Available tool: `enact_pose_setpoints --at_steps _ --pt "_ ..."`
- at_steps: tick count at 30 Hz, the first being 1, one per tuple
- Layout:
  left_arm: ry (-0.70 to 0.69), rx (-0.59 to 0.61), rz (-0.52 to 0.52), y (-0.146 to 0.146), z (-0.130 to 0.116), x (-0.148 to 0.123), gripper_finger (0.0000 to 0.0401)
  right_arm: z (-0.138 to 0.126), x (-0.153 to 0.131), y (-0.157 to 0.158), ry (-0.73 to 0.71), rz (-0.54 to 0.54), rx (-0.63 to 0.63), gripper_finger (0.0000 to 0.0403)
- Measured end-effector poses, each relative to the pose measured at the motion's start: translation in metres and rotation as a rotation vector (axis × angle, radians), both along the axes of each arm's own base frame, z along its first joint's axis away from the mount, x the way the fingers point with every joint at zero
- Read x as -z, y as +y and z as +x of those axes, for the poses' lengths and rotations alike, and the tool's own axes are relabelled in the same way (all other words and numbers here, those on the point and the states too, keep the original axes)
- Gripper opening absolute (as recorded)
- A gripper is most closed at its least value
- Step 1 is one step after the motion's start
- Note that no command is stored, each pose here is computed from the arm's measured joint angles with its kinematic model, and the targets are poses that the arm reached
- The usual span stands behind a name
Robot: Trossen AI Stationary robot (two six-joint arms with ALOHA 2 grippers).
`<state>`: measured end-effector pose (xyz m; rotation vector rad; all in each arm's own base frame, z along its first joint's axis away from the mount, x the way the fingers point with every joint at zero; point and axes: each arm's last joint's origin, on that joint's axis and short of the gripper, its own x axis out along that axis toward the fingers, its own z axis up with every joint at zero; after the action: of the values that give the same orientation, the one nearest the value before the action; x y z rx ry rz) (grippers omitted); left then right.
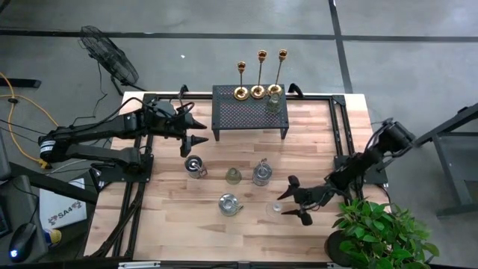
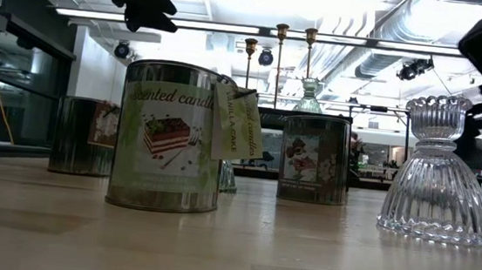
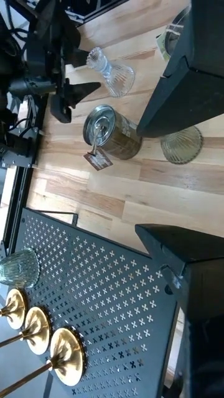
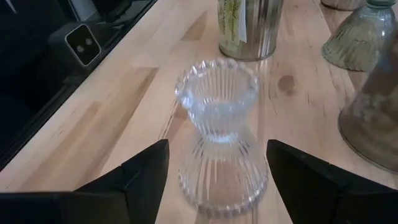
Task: Pick & Place candle stick holders
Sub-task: Put the transparent candle holder on the shelf aligned with the green candle holder
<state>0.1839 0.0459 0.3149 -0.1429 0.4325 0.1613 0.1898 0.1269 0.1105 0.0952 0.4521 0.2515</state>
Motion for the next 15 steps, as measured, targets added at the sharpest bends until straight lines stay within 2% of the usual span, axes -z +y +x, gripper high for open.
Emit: enact_pose_setpoints --at_steps 6,15 --pt "0.0 -0.028 -0.006 0.001 0.0 0.0 0.0234 0.017 -0.001 0.003 -0.022 -0.063 -0.03 0.0262" --pt "-0.002 -0.035 -0.018 0.001 0.0 0.0 0.0234 0.019 -0.003 0.003 -0.031 -0.049 -0.05 0.0245"
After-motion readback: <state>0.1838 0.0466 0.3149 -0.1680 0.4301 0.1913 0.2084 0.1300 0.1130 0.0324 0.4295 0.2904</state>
